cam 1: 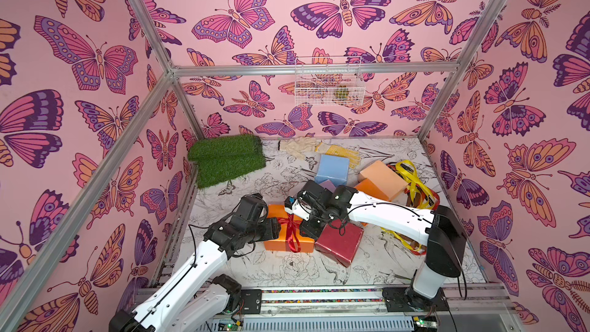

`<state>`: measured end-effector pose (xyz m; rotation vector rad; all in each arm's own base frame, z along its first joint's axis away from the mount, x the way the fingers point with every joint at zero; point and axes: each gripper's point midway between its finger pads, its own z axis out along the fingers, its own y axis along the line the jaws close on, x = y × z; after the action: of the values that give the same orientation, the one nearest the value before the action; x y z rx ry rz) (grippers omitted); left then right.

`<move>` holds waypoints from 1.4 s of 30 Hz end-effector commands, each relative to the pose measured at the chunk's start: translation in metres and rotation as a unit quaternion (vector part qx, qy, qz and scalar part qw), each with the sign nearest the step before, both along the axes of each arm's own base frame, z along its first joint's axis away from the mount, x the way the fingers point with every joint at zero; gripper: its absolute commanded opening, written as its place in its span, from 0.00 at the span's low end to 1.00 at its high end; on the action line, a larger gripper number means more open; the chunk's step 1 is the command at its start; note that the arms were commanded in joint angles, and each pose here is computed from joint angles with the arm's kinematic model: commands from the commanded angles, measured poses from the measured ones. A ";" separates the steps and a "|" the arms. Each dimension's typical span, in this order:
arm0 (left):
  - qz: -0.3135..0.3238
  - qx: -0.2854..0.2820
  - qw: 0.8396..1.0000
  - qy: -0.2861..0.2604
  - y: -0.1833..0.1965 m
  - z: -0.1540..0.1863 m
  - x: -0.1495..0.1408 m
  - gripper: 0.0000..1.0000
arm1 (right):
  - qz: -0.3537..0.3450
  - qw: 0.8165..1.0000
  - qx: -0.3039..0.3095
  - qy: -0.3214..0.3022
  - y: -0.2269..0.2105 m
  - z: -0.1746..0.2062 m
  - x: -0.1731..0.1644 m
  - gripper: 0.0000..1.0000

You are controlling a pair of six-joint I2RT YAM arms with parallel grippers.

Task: Untie the ribbon bows on the gift boxes
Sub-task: Untie the ribbon from the gift box.

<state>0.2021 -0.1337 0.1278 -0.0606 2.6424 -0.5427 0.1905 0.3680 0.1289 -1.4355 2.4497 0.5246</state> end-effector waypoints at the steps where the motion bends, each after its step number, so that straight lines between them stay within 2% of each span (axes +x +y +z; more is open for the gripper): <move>1: -0.009 0.008 1.000 0.021 0.000 -0.011 -0.009 0.68 | 0.013 1.000 -0.010 -0.004 0.001 -0.003 -0.005 0.39; 6: -0.016 0.019 0.999 0.036 -0.002 -0.019 -0.011 0.68 | 0.017 1.000 -0.015 -0.002 0.002 -0.007 -0.007 0.31; 12: -0.011 0.024 0.999 0.034 0.000 -0.020 -0.011 0.67 | 0.013 1.000 -0.023 -0.004 0.000 -0.007 -0.005 0.07; 16: -0.010 0.025 0.999 0.031 0.001 -0.020 -0.011 0.67 | 0.006 1.000 -0.007 -0.010 0.003 0.008 -0.004 0.01; 25: -0.011 0.033 0.999 0.038 0.001 -0.024 -0.011 0.67 | -0.011 0.997 0.045 -0.064 0.009 0.079 0.012 0.00; 31: -0.011 0.039 0.998 0.039 0.002 -0.026 -0.011 0.67 | -0.028 0.993 0.066 -0.092 0.004 0.107 0.023 0.00; 42: -0.005 0.052 0.997 0.051 0.004 -0.034 -0.010 0.67 | -0.039 0.978 0.158 -0.128 -0.005 0.177 0.023 0.00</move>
<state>0.1994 -0.1393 0.1095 -0.0295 2.7103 -0.4960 0.2110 0.3687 0.2704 -1.2521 2.1666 0.5900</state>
